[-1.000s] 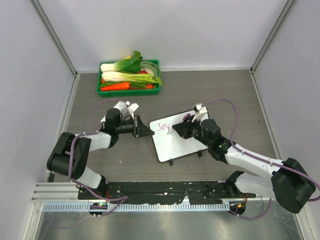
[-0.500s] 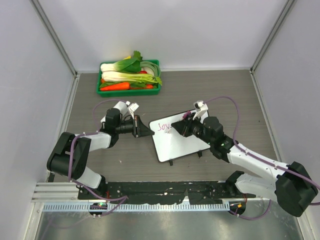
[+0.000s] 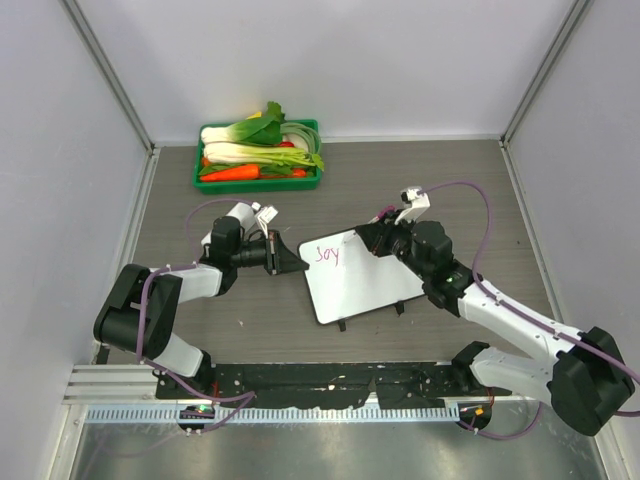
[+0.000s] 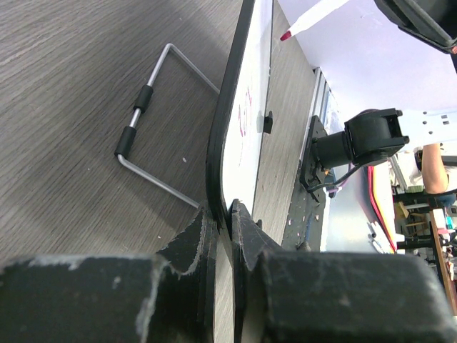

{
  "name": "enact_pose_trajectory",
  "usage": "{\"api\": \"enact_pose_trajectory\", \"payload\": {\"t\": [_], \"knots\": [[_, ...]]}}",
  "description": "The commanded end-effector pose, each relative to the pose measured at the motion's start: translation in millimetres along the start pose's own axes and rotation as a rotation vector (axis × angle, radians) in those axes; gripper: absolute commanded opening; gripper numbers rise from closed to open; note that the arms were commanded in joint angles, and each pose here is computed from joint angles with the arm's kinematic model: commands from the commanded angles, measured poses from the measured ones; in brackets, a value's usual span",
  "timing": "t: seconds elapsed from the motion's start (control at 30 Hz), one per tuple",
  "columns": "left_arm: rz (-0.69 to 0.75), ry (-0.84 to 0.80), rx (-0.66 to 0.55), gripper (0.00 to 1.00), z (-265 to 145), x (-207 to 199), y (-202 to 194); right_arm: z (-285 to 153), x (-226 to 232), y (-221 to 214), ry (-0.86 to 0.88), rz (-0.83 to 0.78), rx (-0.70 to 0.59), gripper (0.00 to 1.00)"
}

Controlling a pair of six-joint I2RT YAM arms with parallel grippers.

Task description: Write a sentence on the whiteboard

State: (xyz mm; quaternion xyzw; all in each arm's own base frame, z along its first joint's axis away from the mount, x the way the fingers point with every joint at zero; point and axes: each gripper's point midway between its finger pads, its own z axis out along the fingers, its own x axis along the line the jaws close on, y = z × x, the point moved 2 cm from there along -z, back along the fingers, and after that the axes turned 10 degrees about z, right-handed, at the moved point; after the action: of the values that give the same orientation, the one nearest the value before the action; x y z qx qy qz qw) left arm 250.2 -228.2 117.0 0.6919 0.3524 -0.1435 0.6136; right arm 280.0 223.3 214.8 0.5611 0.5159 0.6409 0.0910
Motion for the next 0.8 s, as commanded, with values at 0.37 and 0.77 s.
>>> {"api": "enact_pose_trajectory", "payload": {"t": [0.37, 0.77], "knots": [[0.015, 0.008, 0.035, 0.0, 2, 5, -14, 9, -15, 7, -0.071, -0.034, -0.055, 0.01], [0.016, 0.007, 0.032, 0.0, 2, 5, -13, 4, -29, -12, -0.101, -0.041, -0.008, 0.02]]}}
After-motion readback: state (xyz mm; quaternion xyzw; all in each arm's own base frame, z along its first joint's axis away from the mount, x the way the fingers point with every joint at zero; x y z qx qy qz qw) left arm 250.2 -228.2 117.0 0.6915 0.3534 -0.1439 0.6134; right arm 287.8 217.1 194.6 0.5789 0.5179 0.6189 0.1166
